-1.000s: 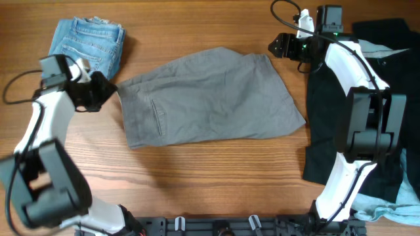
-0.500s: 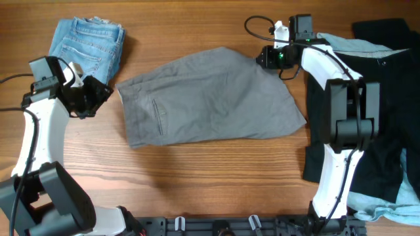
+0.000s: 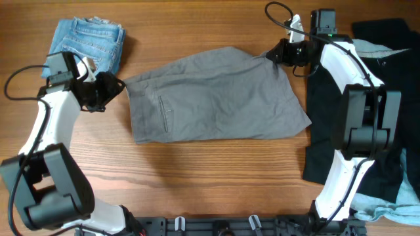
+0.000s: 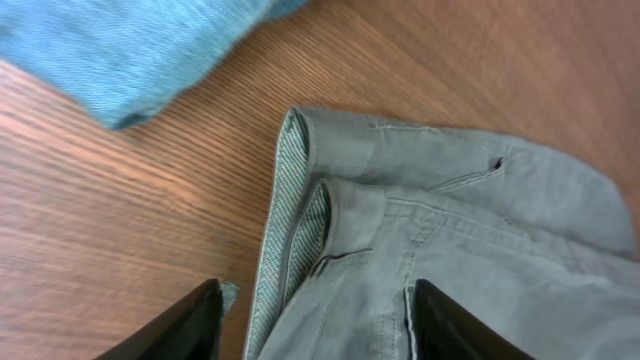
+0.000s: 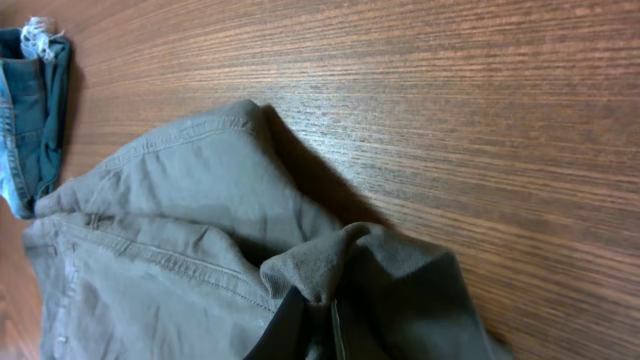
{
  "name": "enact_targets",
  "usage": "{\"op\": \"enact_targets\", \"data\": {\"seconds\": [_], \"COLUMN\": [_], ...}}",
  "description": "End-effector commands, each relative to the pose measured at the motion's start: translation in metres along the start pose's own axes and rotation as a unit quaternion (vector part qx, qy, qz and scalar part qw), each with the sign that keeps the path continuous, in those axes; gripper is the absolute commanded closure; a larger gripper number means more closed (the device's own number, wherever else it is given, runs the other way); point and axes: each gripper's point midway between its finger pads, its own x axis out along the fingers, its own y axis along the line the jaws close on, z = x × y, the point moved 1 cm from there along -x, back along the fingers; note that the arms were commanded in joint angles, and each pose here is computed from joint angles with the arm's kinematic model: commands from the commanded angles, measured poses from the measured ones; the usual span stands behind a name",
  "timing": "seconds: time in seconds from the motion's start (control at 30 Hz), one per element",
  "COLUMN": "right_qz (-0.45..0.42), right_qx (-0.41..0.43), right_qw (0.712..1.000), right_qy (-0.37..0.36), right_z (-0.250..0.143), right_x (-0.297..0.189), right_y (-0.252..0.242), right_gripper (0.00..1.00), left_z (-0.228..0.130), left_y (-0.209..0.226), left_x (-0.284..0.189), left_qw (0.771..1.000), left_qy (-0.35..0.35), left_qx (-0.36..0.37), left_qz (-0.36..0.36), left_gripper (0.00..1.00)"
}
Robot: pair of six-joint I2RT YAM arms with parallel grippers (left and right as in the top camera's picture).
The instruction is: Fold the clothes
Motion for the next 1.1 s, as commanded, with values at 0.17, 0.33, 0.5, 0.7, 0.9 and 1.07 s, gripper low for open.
{"op": "enact_targets", "data": {"seconds": [0.17, 0.33, 0.5, 0.7, 0.9, 1.07], "right_qz": [0.030, 0.028, 0.028, 0.028, -0.031, -0.032], "right_qx": [-0.013, -0.014, -0.014, -0.017, -0.059, -0.078], "right_qw": [0.999, 0.999, 0.999, 0.999, 0.990, 0.985], "right_qy": [-0.012, -0.012, -0.014, -0.018, -0.121, -0.149], "right_z": [0.006, 0.006, 0.007, 0.009, 0.055, 0.070], "right_x": [-0.017, -0.017, -0.017, -0.018, -0.075, -0.067], "right_y": [0.023, 0.022, 0.022, 0.023, 0.047, 0.048], "right_gripper": [0.96, 0.96, 0.96, 0.96, 0.96, 0.92], "left_z": [0.001, 0.014, -0.004, -0.007, 0.025, 0.027], "left_y": [0.008, -0.012, -0.022, -0.016, -0.012, -0.015], "left_x": [0.044, 0.046, 0.061, 0.068, 0.020, 0.014], "left_qw": [1.000, 0.999, 0.999, 0.998, 0.997, 0.996], "left_qy": [0.017, -0.008, 0.021, 0.032, -0.025, -0.031], "left_qx": [0.006, -0.011, 0.002, -0.006, -0.037, -0.034], "left_qz": [-0.001, -0.043, -0.043, -0.044, -0.069, -0.071], "left_gripper": [0.35, 0.58, 0.54, 0.96, 0.96, 0.96]}}
